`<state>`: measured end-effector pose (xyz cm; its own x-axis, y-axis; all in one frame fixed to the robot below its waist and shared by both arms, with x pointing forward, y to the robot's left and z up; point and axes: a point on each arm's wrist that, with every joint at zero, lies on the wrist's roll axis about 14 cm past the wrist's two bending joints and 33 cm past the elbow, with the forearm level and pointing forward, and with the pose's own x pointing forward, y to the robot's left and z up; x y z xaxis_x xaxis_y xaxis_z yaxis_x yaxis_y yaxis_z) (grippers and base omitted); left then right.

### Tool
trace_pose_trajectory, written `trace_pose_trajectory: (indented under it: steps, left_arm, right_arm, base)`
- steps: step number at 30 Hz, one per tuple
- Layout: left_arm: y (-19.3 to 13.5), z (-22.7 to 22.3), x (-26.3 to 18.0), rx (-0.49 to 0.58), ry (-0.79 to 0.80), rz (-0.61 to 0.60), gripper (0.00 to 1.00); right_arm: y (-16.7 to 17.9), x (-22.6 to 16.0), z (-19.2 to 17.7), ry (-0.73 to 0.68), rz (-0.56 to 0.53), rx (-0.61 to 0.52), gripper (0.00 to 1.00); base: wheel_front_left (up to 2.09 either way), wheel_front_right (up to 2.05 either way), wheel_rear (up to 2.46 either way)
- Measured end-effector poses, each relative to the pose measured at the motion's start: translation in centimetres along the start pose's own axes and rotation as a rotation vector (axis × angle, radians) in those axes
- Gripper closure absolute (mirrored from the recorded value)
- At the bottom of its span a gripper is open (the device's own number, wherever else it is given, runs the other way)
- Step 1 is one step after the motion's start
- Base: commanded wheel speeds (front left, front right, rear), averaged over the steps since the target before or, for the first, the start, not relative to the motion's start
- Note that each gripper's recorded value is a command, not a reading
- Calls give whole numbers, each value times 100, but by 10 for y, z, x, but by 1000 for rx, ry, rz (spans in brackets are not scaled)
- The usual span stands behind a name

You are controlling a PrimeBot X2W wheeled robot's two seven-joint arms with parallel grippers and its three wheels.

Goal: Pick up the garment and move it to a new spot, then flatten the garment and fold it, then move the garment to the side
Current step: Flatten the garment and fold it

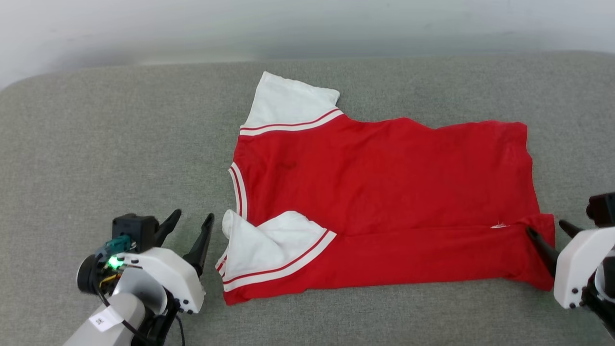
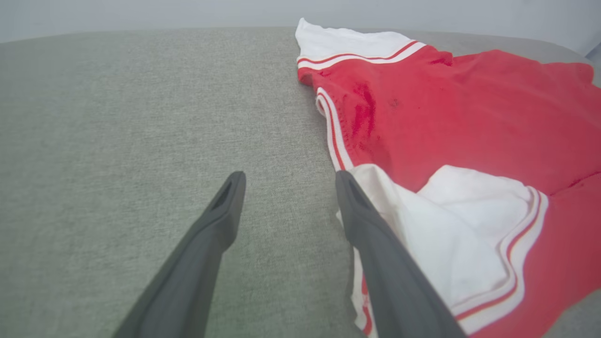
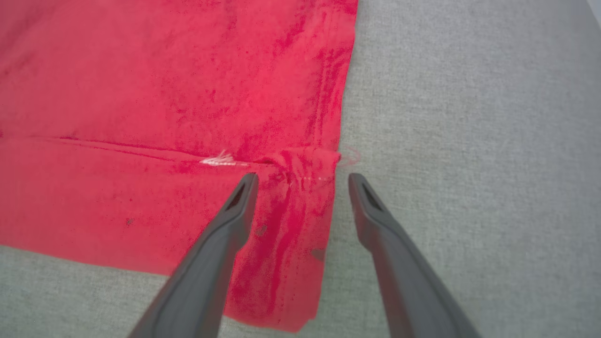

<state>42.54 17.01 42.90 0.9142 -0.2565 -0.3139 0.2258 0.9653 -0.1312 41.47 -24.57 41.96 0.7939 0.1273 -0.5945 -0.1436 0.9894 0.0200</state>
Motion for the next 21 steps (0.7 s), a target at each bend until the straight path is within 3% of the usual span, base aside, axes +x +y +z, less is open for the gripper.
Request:
trace_pose_trajectory:
  steps: [7, 14, 21]
  left_arm:
    - [-1, -22, -38, -63, 115, 99, 0]
    - [-34, -49, -67, -80, 284, 42, 0]
    - [-46, -49, -68, -82, 322, 14, 0]
  right_arm:
    - [-7, -30, -24, 90, -86, 34, 0]
    - [4, -49, -34, 132, -118, 93, 0]
    - [15, -57, -30, 116, -111, 124, 0]
  base:
    - [0, 0, 0]
    - [0, 0, 0]
    - [0, 0, 0]
